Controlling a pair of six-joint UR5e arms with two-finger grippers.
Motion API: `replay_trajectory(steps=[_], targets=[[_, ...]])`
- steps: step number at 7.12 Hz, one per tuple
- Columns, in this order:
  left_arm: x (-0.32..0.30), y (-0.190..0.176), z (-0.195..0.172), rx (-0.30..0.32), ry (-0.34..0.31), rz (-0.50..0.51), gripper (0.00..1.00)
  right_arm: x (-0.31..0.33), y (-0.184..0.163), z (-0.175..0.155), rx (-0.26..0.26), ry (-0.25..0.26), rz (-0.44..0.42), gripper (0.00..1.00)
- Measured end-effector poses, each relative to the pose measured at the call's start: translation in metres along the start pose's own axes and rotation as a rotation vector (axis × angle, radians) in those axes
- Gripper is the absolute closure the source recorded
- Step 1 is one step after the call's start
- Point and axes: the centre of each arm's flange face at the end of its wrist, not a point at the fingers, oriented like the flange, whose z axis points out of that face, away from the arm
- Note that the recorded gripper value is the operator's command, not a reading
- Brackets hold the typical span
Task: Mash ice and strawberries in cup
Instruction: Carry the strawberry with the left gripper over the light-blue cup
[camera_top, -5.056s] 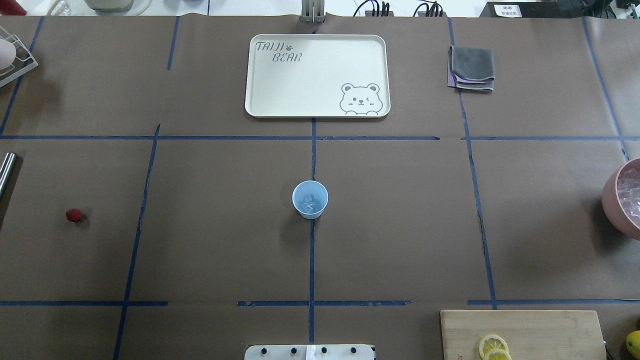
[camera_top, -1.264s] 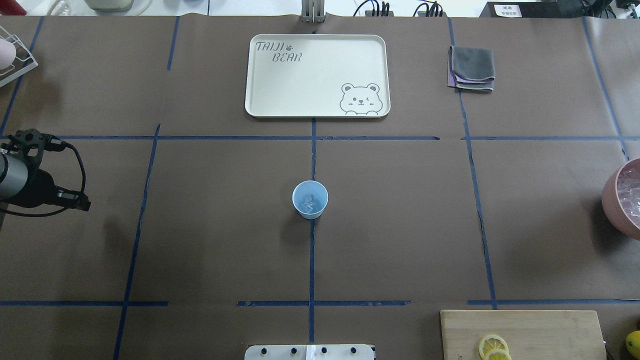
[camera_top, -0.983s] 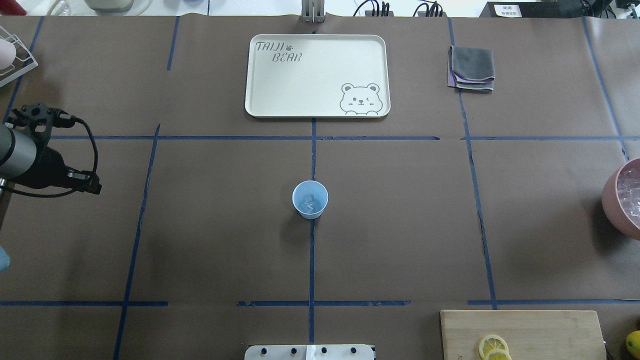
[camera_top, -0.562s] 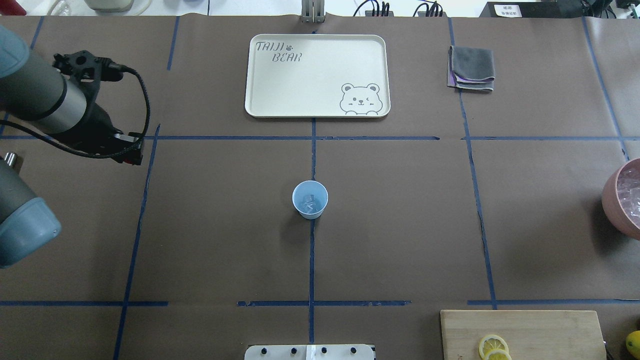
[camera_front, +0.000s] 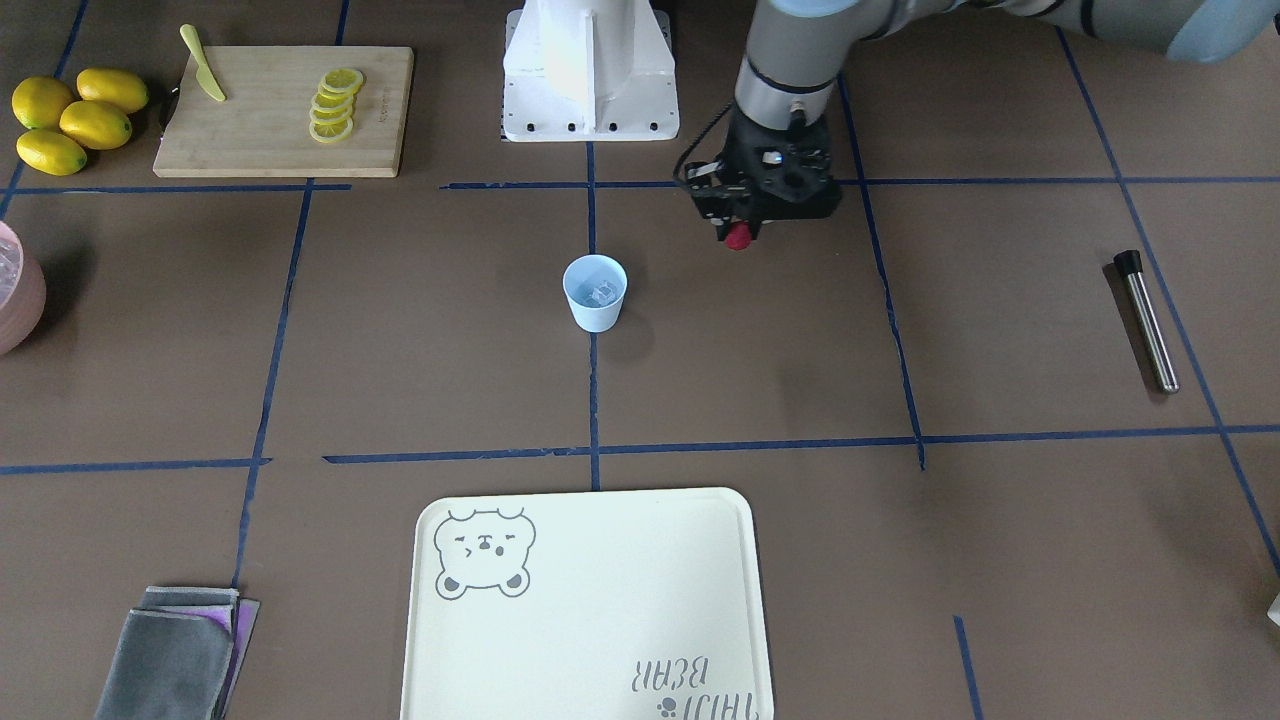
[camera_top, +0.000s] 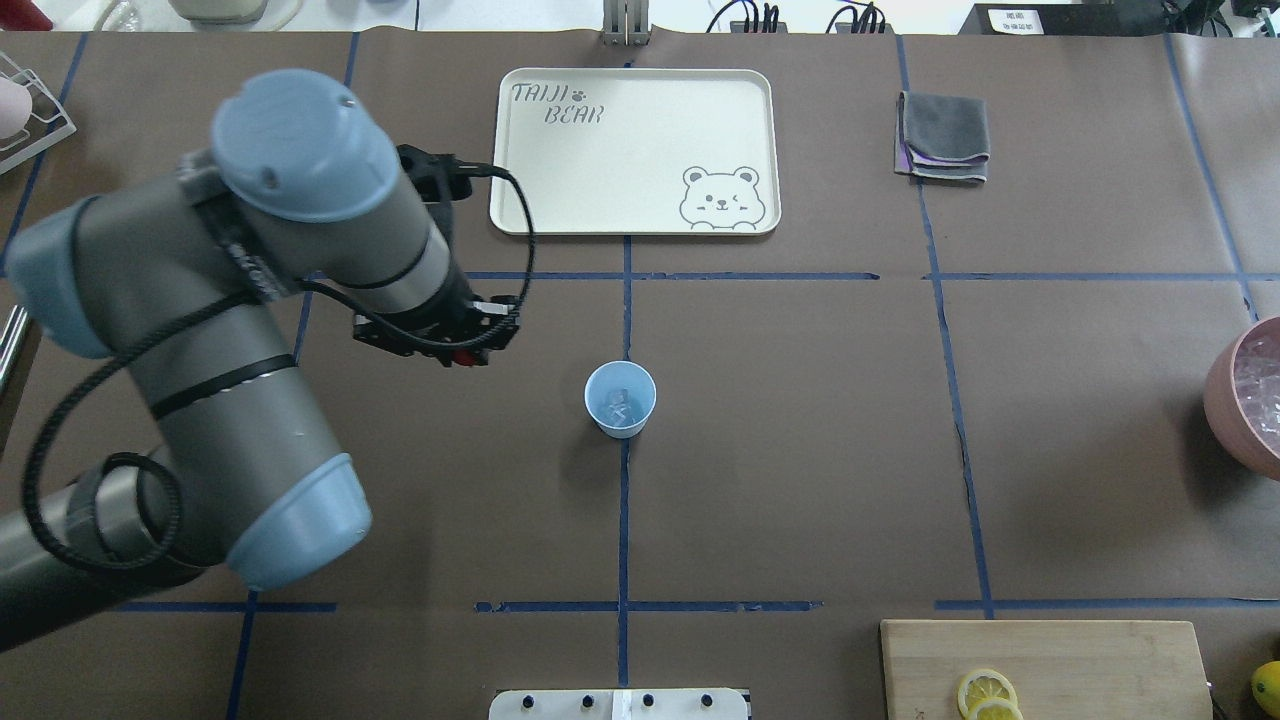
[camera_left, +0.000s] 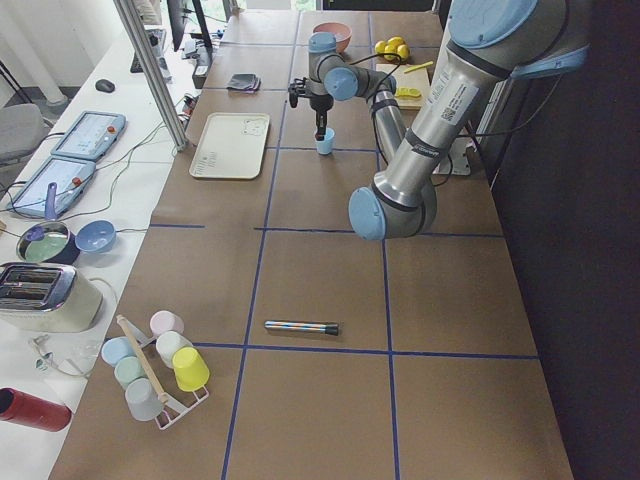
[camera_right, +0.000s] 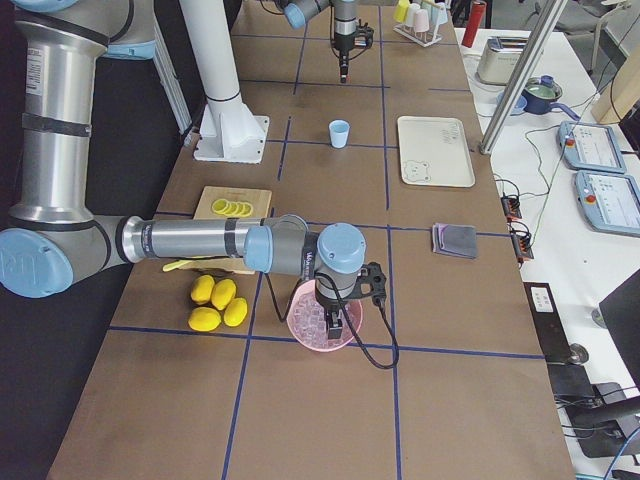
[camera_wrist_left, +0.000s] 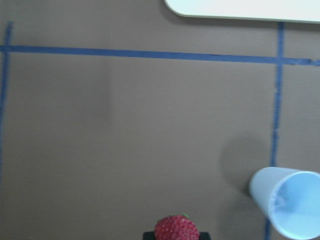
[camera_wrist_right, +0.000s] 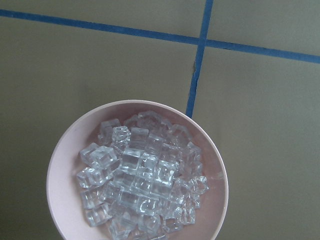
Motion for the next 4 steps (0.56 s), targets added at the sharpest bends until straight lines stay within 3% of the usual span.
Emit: replay_trajectory(steps=[3,4], targets=[[0.103,0.016,0.027,0.014,-0.014,-0.075,0.96,0.0,0.0,0.0,0.0,0.0,0.0,0.0],[0.112,0.023,0.034,0.019,-0.013,-0.076,0.56,0.0,0.0,0.0,0.0,0.0,0.0,0.0]])
